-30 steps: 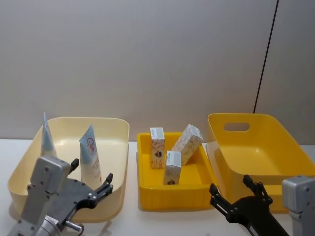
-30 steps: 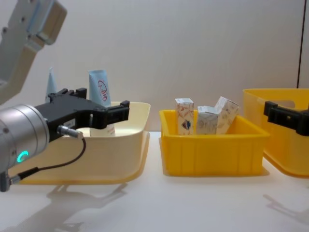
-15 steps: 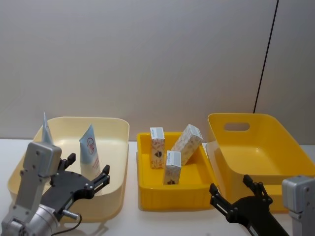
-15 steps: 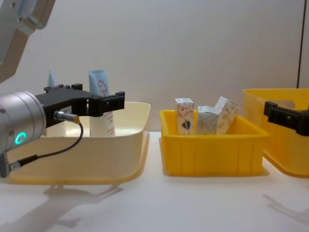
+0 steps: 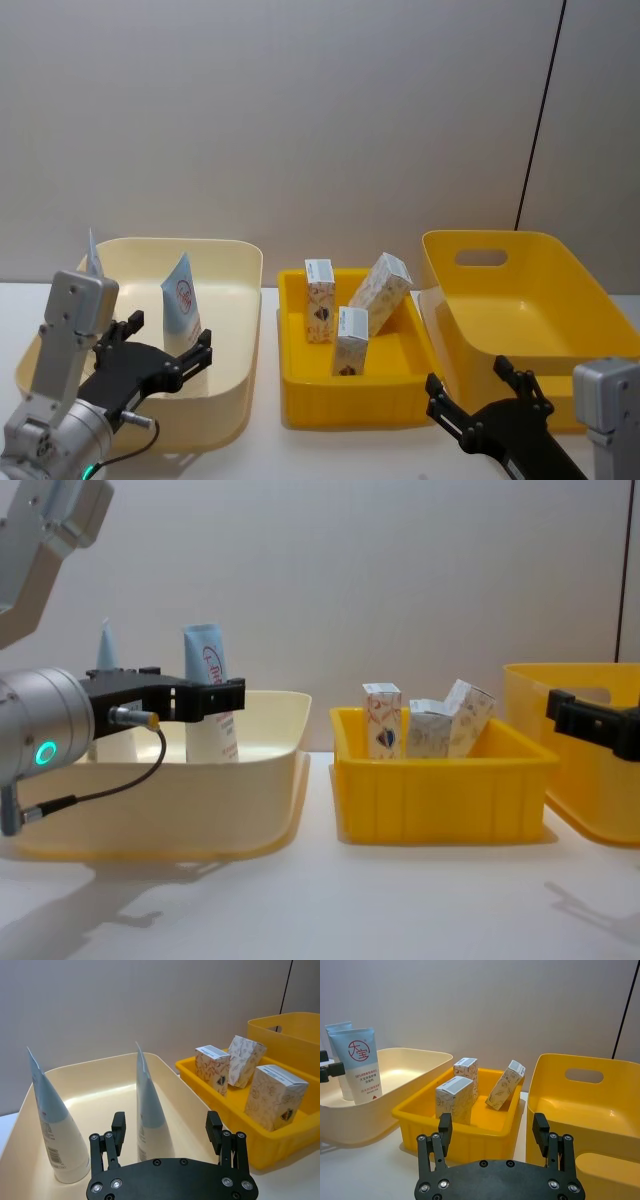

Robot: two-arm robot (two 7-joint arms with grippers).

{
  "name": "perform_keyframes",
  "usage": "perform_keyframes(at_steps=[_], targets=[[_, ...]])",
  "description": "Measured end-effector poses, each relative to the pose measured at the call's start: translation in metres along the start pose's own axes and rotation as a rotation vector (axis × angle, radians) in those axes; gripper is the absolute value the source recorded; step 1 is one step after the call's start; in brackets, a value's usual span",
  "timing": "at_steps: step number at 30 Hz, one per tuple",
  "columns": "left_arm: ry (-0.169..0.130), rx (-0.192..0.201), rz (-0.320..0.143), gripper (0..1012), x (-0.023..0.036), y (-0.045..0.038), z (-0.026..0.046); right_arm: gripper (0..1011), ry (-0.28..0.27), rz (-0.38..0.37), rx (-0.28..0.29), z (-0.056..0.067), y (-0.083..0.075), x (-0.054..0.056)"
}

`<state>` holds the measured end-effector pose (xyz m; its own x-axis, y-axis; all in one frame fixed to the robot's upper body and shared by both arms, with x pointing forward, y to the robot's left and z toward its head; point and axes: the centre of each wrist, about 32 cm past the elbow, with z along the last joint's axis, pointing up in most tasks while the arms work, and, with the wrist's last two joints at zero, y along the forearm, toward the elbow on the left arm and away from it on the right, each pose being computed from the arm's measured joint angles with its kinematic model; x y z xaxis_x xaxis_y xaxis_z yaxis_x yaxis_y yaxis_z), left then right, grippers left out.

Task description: Bimanual collaborative sorting of washing and personal care products

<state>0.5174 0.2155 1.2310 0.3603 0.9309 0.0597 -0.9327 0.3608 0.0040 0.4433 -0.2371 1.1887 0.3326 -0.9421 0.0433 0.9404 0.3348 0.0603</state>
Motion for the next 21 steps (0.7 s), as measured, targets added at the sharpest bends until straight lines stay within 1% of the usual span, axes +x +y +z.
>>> perform_keyframes(at_steps=[3, 8, 9, 12, 13, 15, 21], targets=[[0.002, 0.009, 0.005, 1000, 0.0018, -0.0028, -0.0004, 1001, 0.0, 0.0, 0.0, 0.0, 0.0, 0.0], [0.005, 0.025, 0.014, 1000, 0.0061, -0.0111, -0.0018, 1001, 0.0, 0.0, 0.0, 0.0, 0.0, 0.0], [0.006, 0.029, 0.016, 1000, 0.0074, -0.0143, -0.0024, 1001, 0.0, 0.0, 0.0, 0.0, 0.0, 0.0], [0.006, 0.035, 0.017, 1000, 0.0092, -0.0192, -0.0033, 1001, 0.0, 0.0, 0.0, 0.0, 0.0, 0.0], [0.006, 0.039, 0.019, 1000, 0.0103, -0.0225, -0.0039, 1001, 0.0, 0.0, 0.0, 0.0, 0.0, 0.0], [0.006, 0.043, 0.02, 1000, 0.0115, -0.0262, -0.0046, 1001, 0.0, 0.0, 0.0, 0.0, 0.0, 0.0], [0.003, 0.046, 0.024, 1000, 0.0149, -0.0396, -0.0056, 1001, 0.0, 0.0, 0.0, 0.0, 0.0, 0.0]])
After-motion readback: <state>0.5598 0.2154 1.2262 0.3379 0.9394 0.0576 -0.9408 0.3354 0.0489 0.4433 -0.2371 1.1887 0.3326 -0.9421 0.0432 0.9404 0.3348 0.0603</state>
